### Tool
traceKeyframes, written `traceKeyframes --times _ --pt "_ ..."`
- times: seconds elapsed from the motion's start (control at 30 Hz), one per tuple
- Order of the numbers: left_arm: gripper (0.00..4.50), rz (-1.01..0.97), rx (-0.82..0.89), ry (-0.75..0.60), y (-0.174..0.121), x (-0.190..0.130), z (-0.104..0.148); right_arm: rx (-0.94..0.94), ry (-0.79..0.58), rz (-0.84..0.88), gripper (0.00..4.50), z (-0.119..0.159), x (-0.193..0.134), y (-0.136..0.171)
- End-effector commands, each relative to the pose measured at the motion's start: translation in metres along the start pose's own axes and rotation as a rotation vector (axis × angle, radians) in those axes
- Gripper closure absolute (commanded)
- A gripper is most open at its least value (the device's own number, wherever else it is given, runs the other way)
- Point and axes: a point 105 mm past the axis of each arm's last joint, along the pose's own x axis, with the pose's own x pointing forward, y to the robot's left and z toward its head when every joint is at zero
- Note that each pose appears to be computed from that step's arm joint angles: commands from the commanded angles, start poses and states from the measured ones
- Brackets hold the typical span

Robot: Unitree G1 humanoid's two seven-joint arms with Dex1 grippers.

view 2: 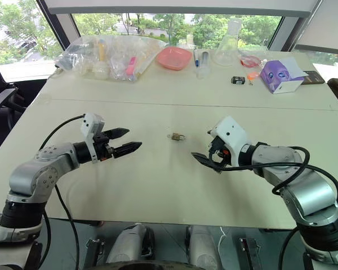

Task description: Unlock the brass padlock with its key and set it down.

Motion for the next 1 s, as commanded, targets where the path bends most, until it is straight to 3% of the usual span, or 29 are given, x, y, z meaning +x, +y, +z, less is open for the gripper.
traceKeyframes --times 0.03,1.0 --pt "0.03 0.027 0.041 -0.053 0.002 -0.005 0.015 -0.041 -0.044 -0.016 0.0 0.013 -0.002 -0.005" --pt "0.03 -0.006 0.116 -0.014 0.011 -0.001 0.023 -0.007 -0.057 0.0 0.0 0.02 0.007 -0.006"
